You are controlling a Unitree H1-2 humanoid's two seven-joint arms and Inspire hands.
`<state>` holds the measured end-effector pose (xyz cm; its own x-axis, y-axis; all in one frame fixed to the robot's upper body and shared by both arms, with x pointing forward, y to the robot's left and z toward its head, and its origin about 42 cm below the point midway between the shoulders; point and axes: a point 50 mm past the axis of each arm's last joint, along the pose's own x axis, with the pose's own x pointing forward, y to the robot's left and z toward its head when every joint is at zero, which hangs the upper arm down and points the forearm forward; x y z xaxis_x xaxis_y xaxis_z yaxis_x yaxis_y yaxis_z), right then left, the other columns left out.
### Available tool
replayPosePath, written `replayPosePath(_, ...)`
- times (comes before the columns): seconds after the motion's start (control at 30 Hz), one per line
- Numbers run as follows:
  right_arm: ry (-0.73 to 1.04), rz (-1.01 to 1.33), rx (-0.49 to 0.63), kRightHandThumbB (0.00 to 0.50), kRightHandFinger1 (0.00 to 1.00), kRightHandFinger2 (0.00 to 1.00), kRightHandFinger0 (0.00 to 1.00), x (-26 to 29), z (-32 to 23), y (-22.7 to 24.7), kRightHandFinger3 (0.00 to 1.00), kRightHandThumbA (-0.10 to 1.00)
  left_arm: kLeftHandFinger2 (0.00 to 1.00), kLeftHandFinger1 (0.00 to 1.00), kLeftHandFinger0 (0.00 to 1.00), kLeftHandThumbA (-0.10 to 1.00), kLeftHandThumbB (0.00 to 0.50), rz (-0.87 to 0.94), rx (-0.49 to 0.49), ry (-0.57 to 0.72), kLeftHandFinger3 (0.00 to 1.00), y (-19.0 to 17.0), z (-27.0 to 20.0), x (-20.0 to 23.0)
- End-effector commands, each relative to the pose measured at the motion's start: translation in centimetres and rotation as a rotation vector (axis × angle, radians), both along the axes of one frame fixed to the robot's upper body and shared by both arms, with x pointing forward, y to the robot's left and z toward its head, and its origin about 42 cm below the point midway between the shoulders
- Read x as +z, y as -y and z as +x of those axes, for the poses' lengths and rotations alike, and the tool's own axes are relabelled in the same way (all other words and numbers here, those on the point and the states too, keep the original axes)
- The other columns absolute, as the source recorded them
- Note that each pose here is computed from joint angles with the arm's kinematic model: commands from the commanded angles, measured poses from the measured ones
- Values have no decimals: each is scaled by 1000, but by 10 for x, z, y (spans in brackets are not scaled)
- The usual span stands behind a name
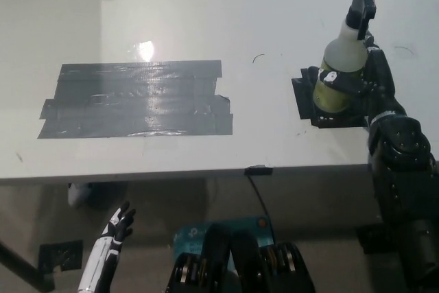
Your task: A spray bottle is kept on the black marked spot on the table infront of the robot and the robot extends its right arm to pick it up and hands it to a person
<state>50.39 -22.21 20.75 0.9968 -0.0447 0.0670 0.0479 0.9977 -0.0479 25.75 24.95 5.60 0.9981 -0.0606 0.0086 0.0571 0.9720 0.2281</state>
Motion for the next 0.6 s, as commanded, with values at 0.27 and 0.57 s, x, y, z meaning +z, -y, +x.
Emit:
replayPosePath(0.27,81,20,7,487,1000,1000,1000,22,11,-3,1000,918,1000,1000,1000,1000,311,8,-4,48,1000,-6,5,11)
replayPosePath(0.57,126,-104,-121,250,191,440,3,39,22,-5,368,-95,1000,1000,1000,1000,292,10,-12,60,1000,-5,8,14)
